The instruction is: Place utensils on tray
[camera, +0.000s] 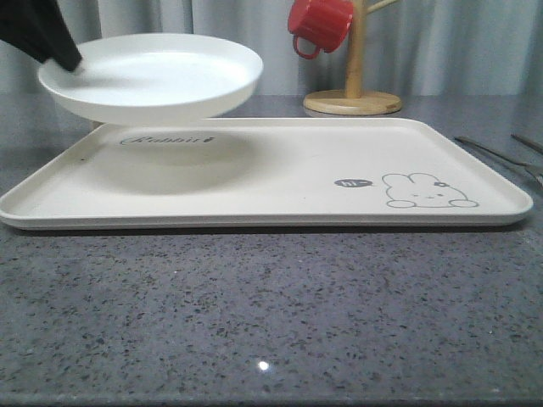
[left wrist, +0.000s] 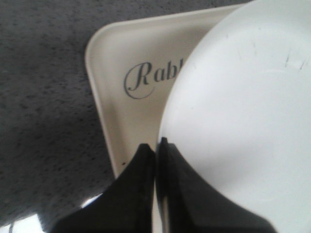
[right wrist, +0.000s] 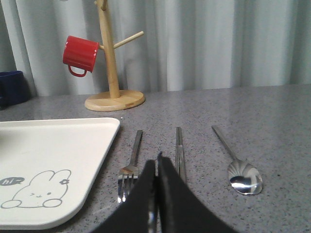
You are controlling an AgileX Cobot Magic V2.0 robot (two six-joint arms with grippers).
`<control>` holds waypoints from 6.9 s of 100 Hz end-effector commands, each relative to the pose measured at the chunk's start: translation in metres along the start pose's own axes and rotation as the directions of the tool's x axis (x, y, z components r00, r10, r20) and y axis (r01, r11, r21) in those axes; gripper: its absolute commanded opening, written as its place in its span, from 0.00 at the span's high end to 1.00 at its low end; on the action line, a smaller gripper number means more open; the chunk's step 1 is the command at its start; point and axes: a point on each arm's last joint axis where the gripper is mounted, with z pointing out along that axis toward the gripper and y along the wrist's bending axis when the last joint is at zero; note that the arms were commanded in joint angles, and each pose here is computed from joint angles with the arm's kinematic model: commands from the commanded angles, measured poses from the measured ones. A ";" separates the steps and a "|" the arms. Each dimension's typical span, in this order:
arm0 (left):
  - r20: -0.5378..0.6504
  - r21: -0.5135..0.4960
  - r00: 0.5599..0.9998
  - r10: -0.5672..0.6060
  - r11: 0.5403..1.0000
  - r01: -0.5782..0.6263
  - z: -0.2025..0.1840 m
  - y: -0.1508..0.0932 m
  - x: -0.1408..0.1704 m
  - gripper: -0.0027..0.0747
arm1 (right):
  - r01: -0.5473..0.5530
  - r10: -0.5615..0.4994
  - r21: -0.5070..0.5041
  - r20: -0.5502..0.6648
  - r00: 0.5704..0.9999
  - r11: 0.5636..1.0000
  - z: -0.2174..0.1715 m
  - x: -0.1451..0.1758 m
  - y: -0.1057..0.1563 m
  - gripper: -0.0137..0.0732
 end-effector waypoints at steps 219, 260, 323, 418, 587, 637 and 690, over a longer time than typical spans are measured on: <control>0.769 -0.271 0.596 0.231 0.962 -0.024 -0.135 -0.019 0.219 0.55 | 0.007 -0.006 -0.011 0.094 0.996 1.000 -0.002 -0.007 0.001 0.92; 0.828 -0.333 0.458 0.322 0.941 -0.060 -0.149 -0.023 0.265 0.80 | 0.007 -0.006 -0.011 0.094 0.996 1.000 -0.002 -0.007 0.001 0.92; 0.827 -0.337 0.458 0.327 0.939 -0.061 -0.149 -0.023 0.265 0.99 | 0.014 -0.007 0.049 -0.138 0.990 0.999 0.005 -0.099 0.008 0.92; 0.827 -0.337 0.458 0.327 0.939 -0.061 -0.149 -0.023 0.265 0.99 | 0.031 0.053 0.117 -0.651 0.757 0.993 0.142 -0.125 0.010 0.32; 0.827 -0.337 0.458 0.327 0.939 -0.061 -0.149 -0.023 0.265 0.99 | 0.089 -0.080 -0.044 -0.891 0.448 0.995 0.295 -0.042 0.037 0.90; 0.827 -0.337 0.458 0.327 0.939 -0.061 -0.149 -0.023 0.265 0.99 | -0.077 0.021 -0.025 -0.841 0.541 0.997 0.288 -0.094 0.119 0.90; 0.827 -0.337 0.458 0.327 0.939 -0.061 -0.149 -0.023 0.265 0.99 | -0.129 0.039 -0.037 -0.839 0.543 0.991 0.292 -0.042 0.192 0.90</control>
